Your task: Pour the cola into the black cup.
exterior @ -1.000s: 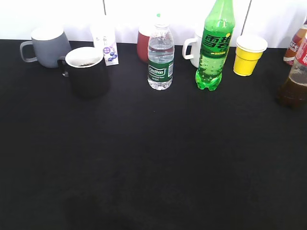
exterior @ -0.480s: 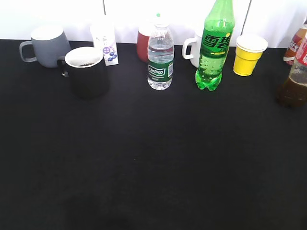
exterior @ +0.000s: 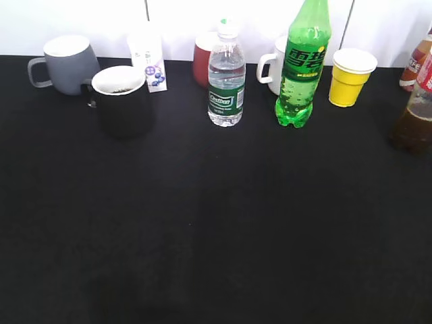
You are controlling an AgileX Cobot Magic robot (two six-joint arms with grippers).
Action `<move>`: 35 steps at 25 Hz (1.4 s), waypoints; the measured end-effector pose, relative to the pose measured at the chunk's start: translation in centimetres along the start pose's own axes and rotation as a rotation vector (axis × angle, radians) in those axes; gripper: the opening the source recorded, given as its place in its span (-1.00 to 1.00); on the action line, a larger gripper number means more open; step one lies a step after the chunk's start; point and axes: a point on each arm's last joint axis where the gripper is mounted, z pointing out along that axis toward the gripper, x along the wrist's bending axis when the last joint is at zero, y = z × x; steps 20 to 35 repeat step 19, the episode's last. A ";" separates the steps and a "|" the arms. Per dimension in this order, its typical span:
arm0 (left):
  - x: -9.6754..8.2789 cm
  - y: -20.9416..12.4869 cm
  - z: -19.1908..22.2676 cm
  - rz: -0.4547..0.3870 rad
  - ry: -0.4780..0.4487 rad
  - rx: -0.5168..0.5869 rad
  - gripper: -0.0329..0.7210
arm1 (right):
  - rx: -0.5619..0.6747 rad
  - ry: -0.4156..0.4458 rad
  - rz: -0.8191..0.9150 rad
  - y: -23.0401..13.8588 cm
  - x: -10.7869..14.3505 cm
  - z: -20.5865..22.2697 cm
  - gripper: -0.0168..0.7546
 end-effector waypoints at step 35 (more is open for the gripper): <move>-0.2 0.0 0.1 -0.089 0.182 -0.018 -0.27 | 0.004 -0.123 0.063 0.0 0.1 0.0 0.20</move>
